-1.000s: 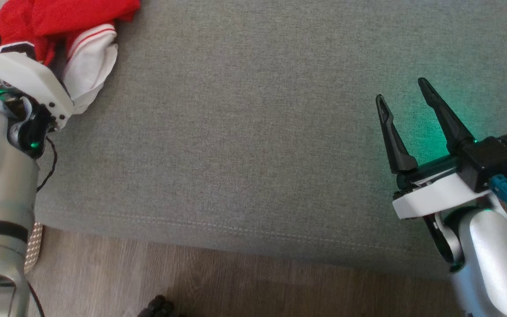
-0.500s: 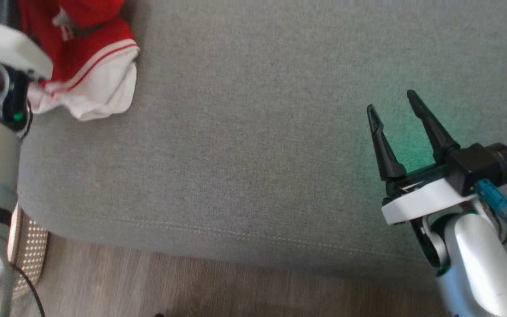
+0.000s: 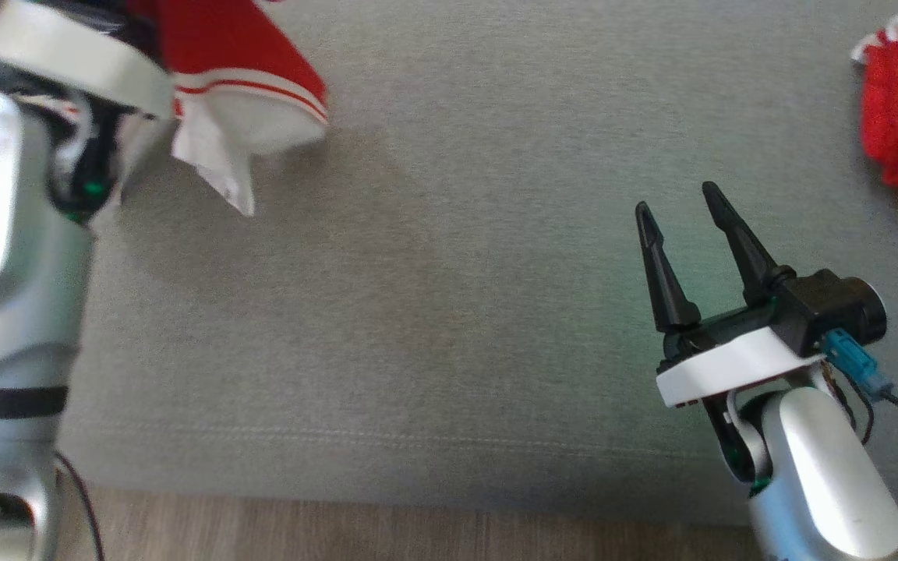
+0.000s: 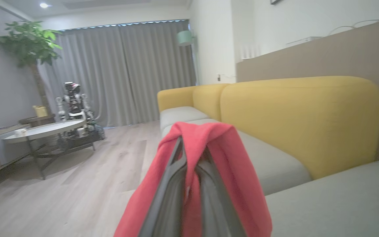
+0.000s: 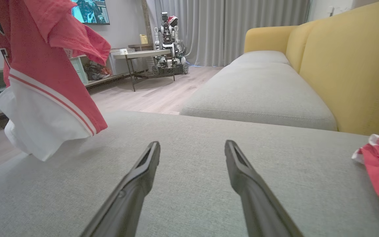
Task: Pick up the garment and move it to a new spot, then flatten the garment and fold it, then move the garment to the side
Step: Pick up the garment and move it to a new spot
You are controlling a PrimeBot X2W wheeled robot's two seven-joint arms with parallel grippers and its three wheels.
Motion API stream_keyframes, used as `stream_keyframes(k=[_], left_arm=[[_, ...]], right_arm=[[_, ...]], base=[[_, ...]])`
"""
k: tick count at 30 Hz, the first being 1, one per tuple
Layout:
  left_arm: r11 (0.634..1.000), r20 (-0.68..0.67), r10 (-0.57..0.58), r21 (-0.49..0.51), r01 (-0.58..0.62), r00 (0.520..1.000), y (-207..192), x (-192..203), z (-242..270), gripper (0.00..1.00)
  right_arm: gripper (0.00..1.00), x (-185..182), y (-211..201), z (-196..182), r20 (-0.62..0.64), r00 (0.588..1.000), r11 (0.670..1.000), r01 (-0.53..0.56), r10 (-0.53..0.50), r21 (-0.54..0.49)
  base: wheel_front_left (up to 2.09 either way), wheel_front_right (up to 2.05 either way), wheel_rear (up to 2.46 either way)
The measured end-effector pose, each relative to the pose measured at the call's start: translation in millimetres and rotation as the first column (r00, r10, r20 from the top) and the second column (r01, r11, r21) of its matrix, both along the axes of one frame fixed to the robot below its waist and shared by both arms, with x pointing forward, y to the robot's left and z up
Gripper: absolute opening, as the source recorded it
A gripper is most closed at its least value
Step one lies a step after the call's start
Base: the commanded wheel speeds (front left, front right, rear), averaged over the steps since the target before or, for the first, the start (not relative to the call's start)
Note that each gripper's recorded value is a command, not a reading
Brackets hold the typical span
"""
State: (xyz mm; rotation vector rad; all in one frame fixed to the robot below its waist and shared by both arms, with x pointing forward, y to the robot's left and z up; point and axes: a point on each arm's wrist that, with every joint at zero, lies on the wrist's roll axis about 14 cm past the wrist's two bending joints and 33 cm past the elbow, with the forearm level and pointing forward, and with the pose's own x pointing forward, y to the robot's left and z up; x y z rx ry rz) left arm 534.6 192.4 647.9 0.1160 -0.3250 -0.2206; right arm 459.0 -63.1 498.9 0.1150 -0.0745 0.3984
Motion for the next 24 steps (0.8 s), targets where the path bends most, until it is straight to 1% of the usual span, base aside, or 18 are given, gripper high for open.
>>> stream_keyframes(k=[4,7,12,15,17,19,20,21,22,23,24], left_arm=[[0.991,-0.015,-0.135,-0.006,0.135,0.991,-58,6,-4,0.00],[0.972,-0.048,-0.236,0.005,0.237,0.971,-103,8,-18,0.00],[0.917,-0.100,-0.398,-0.037,0.397,0.912,-183,9,-45,0.00],[0.876,-0.148,-0.481,-0.030,0.482,0.864,-230,5,-69,0.00],[0.851,-0.166,-0.521,-0.018,0.526,0.837,-254,3,-82,0.00],[0.838,-0.177,-0.543,-0.051,0.543,0.821,-271,6,-89,0.00],[0.827,-0.189,-0.558,-0.043,0.561,0.808,-280,5,-95,0.00],[0.827,-0.189,-0.558,-0.043,0.561,0.808,-280,5,-95,0.18],[0.812,-0.205,-0.575,-0.025,0.583,0.792,-289,3,-102,0.44],[0.796,-0.223,-0.592,-0.009,0.606,0.774,-298,0,-109,0.82],[0.779,-0.240,-0.608,0.000,0.627,0.757,-306,-4,-116,1.00]], right_arm=[[1.00,-1,-20,1,0.005,0.999,0.999,0.054,-0.054,0.000],[1.00,0,-36,2,0.004,0.995,0.995,0.099,-0.099,0.015],[1.00,6,-71,15,0.033,0.981,0.981,0.191,-0.192,0.045],[1.00,6,-91,21,0.047,0.968,0.968,0.242,-0.245,0.061],[1.00,4,-103,23,0.051,0.961,0.961,0.269,-0.273,0.065],[1.00,2,-113,23,0.048,0.953,0.953,0.295,-0.298,0.065],[1.00,0,-117,22,0.043,0.950,0.950,0.306,-0.309,0.064],[1.00,0,-117,22,0.043,0.950,0.950,0.306,-0.309,0.064],[1.00,-2,-121,20,0.038,0.947,0.947,0.317,-0.319,0.062],[1.00,-3,-125,19,0.034,0.944,0.943,0.327,-0.329,0.059],[1.00,-4,-129,18,0.030,0.941,0.940,0.336,-0.338,0.058]], base=[[0.00,0.00,0.00],[0.00,0.00,0.00],[0.00,0.00,0.00],[0.00,0.00,0.00],[0.00,0.00,0.00],[0.00,0.00,0.00],[0.00,0.00,0.00],[0.00,0.00,0.00],[0.00,0.00,0.00],[0.00,0.00,0.00],[0.00,0.00,0.00]])
